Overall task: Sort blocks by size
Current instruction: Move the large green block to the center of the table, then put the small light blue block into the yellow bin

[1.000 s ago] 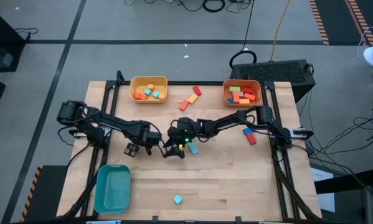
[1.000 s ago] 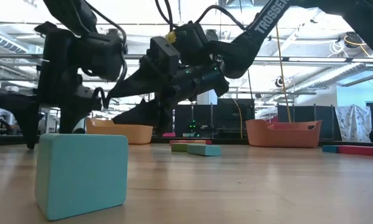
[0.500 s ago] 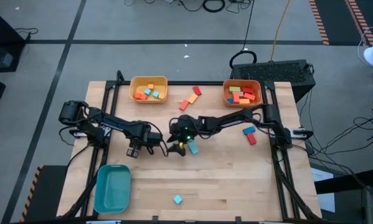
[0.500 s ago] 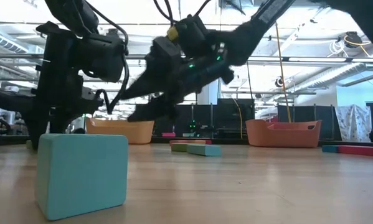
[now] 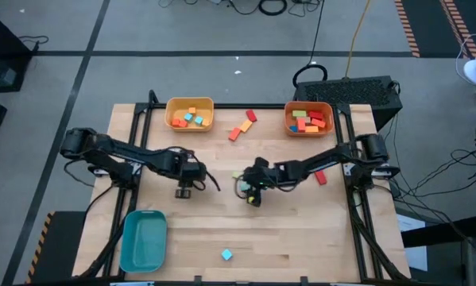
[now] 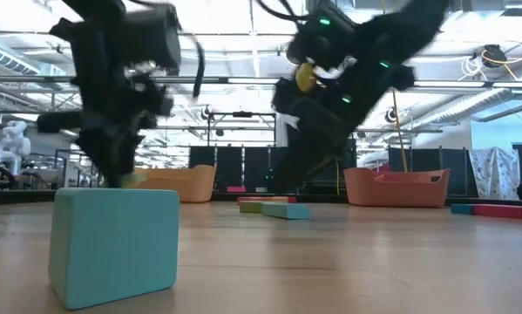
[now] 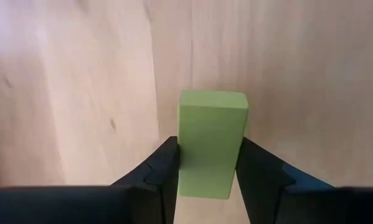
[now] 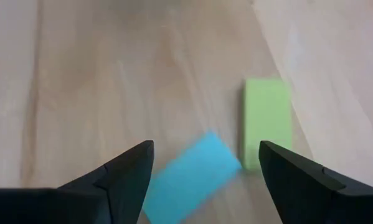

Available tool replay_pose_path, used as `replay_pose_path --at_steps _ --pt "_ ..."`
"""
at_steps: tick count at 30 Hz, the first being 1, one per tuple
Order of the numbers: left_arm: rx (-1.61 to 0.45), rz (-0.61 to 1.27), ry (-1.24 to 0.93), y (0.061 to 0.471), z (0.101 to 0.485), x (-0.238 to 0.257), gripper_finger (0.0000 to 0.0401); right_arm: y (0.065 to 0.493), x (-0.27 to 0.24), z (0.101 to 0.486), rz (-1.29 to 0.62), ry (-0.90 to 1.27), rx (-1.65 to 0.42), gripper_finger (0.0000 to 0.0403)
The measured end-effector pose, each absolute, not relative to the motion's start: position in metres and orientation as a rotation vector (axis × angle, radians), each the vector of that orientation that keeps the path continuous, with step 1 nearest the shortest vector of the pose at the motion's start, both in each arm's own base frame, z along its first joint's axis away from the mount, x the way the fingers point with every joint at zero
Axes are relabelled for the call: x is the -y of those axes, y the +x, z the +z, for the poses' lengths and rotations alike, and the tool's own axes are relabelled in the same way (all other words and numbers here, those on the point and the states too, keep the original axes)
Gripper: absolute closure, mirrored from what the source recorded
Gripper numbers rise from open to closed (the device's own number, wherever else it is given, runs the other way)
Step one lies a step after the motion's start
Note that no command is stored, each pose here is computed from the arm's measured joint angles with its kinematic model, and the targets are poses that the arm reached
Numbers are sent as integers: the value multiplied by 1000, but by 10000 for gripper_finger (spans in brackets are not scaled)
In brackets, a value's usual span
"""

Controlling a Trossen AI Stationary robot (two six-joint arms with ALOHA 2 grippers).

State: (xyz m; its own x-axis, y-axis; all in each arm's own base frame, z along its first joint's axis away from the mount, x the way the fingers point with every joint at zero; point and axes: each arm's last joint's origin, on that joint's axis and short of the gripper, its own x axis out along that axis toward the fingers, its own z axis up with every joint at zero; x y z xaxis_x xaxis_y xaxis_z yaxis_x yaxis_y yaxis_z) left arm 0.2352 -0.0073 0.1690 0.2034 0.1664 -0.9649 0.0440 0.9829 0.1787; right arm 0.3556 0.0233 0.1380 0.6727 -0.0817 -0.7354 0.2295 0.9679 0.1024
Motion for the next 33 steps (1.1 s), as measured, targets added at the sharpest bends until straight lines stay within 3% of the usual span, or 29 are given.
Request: replay_pose_path --at_steps 6,12,22,24,29,33 --pt "-1148 102 131 242 191 8 271 315 -26 131 -195 290 -667 126" --pt "-1027 64 70 256 193 11 271 302 -39 132 -135 297 -620 126" --pt "-1058 27 81 271 169 21 271 295 -50 125 -188 302 -698 126" --pt "-1043 24 85 275 166 23 247 293 -50 123 -196 310 -713 126" --pt "-1023 25 85 281 161 23 139 294 -51 124 -202 329 -706 126" --pt "-1013 26 90 284 157 22 104 293 -51 124 -206 328 -706 126"
